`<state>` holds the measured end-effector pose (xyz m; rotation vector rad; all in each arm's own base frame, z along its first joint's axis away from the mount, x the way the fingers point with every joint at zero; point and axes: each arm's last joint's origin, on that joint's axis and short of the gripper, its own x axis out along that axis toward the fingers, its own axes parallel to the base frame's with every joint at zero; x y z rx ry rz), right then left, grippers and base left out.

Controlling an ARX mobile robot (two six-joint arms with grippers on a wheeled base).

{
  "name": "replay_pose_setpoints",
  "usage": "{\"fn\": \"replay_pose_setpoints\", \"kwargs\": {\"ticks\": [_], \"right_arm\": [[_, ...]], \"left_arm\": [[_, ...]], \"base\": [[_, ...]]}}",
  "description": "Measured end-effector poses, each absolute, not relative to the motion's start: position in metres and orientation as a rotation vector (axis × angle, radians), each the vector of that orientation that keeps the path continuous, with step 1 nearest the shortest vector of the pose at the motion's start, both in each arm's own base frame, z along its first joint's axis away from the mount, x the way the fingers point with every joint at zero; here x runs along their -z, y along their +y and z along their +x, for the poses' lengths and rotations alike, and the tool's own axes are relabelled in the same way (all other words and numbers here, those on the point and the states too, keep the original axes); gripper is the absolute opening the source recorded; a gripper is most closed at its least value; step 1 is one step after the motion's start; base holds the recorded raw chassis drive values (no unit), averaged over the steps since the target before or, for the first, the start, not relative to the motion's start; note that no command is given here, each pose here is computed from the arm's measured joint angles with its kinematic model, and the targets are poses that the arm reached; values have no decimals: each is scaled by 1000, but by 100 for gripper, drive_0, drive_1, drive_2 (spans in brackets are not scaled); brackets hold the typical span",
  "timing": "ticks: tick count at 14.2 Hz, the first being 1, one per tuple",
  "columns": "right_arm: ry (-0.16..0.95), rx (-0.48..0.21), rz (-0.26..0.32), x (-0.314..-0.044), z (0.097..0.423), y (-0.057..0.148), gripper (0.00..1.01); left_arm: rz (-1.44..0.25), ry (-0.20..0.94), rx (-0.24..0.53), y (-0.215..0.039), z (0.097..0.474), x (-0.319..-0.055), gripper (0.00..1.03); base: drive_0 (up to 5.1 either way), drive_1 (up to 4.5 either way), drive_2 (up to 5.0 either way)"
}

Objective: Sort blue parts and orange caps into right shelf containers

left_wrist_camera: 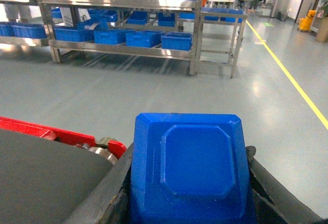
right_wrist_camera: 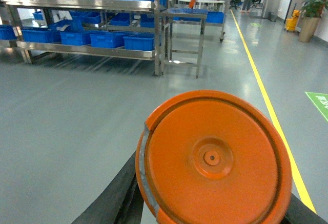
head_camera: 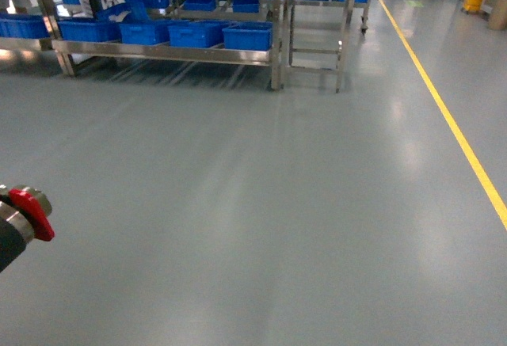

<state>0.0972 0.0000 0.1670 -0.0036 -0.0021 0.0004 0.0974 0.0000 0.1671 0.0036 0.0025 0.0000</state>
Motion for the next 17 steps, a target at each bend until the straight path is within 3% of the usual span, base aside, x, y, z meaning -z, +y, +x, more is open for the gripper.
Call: {"fn": "replay_pose_setpoints", "kwargs": {"ticks": [13, 17], "right_arm": [[-2, 2, -4, -167, 97, 0, 44], [-2, 0, -4, -167, 97, 0, 44]], "left_arm": [[4, 2, 3, 0, 97, -167, 43], [4, 2, 2, 0, 97, -167, 43]], "base": [[-155, -155, -155], [6, 416, -405]]}}
